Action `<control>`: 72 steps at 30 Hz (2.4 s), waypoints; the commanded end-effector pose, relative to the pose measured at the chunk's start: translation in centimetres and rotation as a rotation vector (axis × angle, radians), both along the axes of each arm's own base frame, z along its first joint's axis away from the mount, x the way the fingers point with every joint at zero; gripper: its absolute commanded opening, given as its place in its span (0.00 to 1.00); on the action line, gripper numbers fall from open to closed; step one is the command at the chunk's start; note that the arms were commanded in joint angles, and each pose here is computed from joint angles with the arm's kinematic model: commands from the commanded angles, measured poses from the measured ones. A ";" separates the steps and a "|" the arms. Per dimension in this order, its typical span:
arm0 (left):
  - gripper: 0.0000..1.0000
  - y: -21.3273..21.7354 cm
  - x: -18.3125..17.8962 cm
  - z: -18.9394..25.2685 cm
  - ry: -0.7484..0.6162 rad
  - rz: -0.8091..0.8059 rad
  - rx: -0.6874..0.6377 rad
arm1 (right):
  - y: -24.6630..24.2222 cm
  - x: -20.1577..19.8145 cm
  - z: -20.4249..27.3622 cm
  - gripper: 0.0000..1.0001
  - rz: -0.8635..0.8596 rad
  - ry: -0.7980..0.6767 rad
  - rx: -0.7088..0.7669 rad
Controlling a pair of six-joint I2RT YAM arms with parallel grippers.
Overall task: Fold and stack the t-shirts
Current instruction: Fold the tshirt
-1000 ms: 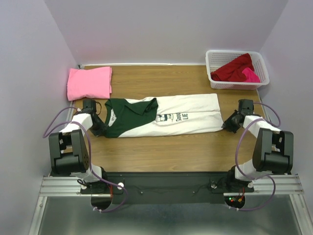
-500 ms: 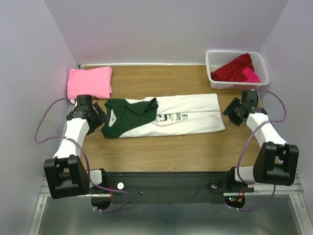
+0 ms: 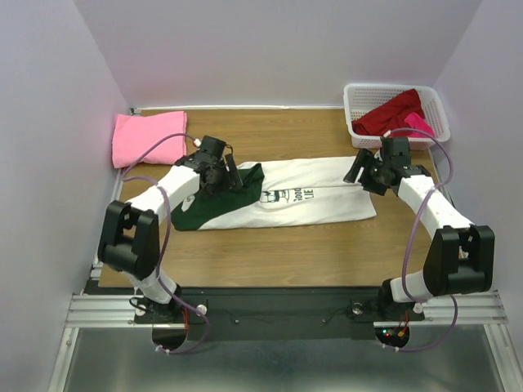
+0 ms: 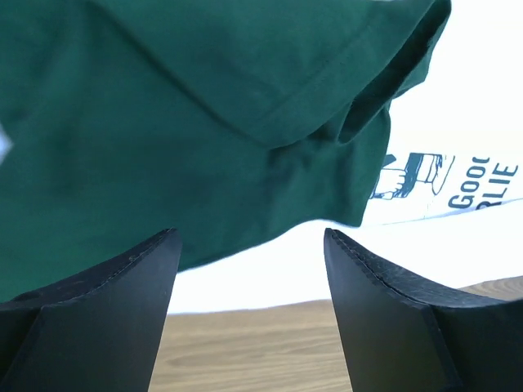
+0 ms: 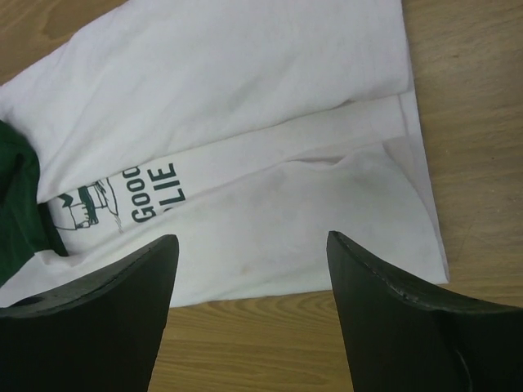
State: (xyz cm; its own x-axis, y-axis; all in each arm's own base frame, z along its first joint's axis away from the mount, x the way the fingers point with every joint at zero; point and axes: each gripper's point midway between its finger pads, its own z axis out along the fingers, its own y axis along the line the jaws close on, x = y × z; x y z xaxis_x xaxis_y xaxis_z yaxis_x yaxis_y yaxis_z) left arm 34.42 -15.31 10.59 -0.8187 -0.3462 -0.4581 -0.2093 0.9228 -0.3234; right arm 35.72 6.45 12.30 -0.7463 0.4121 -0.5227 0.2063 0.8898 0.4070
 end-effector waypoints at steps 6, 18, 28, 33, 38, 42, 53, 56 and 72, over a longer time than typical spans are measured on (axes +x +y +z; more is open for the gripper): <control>0.82 -4.8 5.1 -1.8 -0.026 -0.002 -0.100 | 0.9 -0.5 0.5 0.80 0.088 -0.037 0.010; 0.82 -4.7 9.7 -1.8 -0.120 0.057 -0.041 | 1.0 -0.9 0.1 0.80 0.100 -0.025 0.010; 0.81 -3.5 12.2 -1.1 -0.149 0.069 -0.001 | 1.3 -0.8 0.5 0.79 0.120 -0.037 0.021; 0.70 -2.3 11.0 -1.4 -0.145 0.091 0.026 | 1.6 -0.9 0.3 0.79 0.136 -0.032 0.036; 0.72 -0.9 10.9 -0.8 -0.147 0.105 0.061 | 2.1 -0.7 0.5 0.79 0.162 -0.039 0.046; 0.81 0.8 12.1 2.4 -0.233 0.094 0.133 | 4.6 0.1 1.6 0.78 0.282 -0.082 0.068; 0.80 4.6 3.8 0.6 -0.167 -0.023 0.219 | 11.0 2.6 -1.6 0.58 0.390 -0.013 0.074; 0.78 5.0 1.9 -1.2 -0.132 -0.009 0.203 | 9.0 2.4 -2.7 0.56 0.311 0.004 -0.008; 0.76 6.5 2.6 -3.0 -0.101 0.009 0.218 | -5.1 3.4 -2.5 0.51 -0.105 0.002 -0.397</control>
State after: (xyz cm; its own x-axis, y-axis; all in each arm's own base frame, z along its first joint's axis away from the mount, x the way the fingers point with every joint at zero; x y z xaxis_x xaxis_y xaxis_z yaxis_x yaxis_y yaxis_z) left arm 34.75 -9.01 6.13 -0.7967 -0.2400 -0.5547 -0.2036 0.9707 -0.1276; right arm 37.78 4.23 7.22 -0.7770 0.2645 -0.5712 0.2494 0.9625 0.1064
